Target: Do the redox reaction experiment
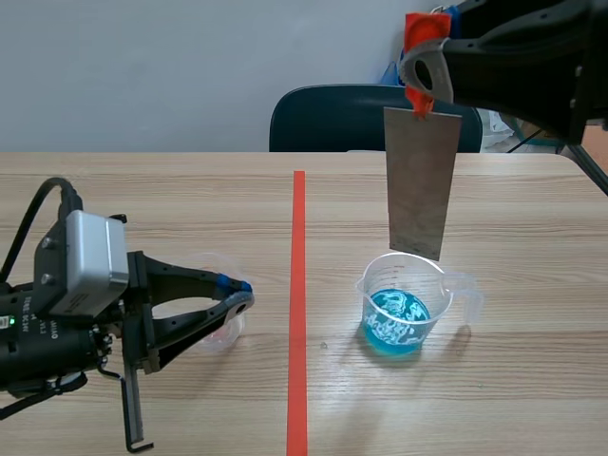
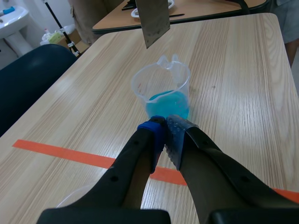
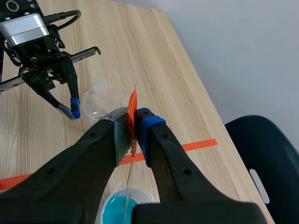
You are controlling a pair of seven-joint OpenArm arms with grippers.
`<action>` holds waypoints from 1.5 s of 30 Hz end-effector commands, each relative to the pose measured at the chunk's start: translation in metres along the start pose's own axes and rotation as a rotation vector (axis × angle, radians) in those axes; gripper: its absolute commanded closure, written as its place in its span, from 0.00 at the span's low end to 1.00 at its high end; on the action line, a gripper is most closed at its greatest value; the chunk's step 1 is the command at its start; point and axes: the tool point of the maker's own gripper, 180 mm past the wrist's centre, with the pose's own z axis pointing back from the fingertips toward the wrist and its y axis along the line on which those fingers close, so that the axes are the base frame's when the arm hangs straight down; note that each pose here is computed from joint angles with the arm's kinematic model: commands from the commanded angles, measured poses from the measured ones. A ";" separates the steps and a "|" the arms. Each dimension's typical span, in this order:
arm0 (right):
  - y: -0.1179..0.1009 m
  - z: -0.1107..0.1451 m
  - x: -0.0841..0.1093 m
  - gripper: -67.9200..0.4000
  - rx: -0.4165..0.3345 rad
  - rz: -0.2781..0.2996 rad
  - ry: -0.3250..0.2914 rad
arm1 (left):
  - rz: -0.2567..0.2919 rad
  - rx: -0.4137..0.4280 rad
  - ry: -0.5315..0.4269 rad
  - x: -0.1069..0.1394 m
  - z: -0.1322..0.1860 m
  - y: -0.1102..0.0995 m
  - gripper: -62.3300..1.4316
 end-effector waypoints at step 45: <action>-0.001 0.001 0.008 0.98 0.003 0.017 -0.020 | 0.135 0.042 -0.082 0.034 -0.100 -0.037 0.95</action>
